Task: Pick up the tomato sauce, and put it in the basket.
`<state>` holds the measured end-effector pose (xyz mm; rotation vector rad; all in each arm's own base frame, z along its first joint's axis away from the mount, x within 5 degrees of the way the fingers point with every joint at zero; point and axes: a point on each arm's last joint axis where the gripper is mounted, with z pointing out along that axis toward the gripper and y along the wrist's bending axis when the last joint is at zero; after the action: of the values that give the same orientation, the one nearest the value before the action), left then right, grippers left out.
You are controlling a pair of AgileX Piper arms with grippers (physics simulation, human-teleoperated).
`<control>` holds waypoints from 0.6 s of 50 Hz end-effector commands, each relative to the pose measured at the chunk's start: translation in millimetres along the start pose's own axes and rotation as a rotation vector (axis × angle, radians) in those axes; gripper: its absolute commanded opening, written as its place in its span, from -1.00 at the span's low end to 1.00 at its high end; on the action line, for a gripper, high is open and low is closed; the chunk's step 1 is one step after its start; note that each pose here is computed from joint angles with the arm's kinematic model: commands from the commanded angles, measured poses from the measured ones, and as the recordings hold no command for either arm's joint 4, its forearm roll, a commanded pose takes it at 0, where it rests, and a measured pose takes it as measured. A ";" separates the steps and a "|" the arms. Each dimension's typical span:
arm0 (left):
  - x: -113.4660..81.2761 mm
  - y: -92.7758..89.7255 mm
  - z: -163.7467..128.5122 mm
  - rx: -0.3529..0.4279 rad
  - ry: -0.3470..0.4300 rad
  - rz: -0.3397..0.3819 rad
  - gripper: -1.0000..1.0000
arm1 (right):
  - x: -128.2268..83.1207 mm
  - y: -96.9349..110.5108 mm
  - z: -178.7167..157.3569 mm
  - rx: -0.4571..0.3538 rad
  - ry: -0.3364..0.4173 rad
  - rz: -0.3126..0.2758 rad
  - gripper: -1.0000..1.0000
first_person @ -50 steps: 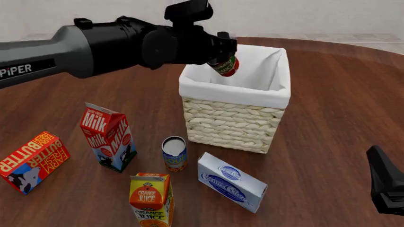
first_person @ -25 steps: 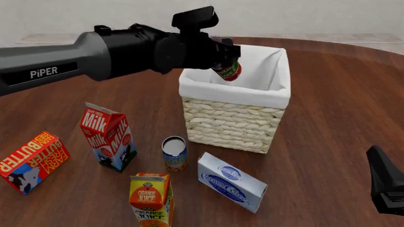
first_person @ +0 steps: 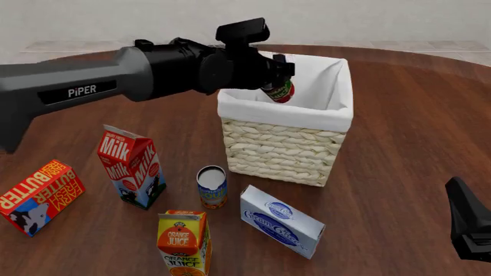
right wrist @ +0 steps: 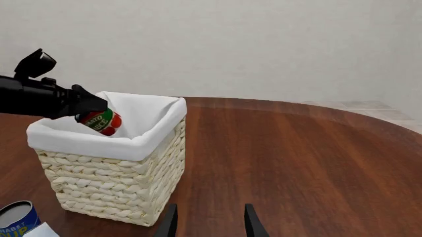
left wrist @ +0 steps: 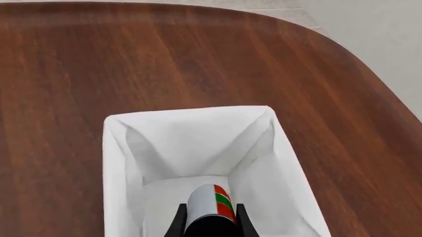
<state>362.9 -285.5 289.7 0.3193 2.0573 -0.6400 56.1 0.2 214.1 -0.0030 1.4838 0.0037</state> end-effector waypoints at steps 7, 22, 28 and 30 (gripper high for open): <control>4.8 1.7 10.0 -0.002 0.007 0.019 -1.00 | -0.1 -0.2 0.1 0.004 0.001 -0.002 1.00; 13.5 1.2 15.3 0.006 0.006 0.015 -1.00 | -0.1 -0.2 0.1 0.004 0.000 -0.002 1.00; 16.2 0.0 16.2 0.010 0.006 0.017 -1.00 | -0.1 -0.2 0.1 0.004 0.000 -0.002 1.00; 17.5 -0.8 16.7 0.012 0.006 0.017 -1.00 | -0.1 -0.2 0.1 0.004 0.001 -0.002 1.00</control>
<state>367.2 -289.8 275.4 0.3525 2.0441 -0.6176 56.1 0.2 214.1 -0.0030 1.4838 0.0037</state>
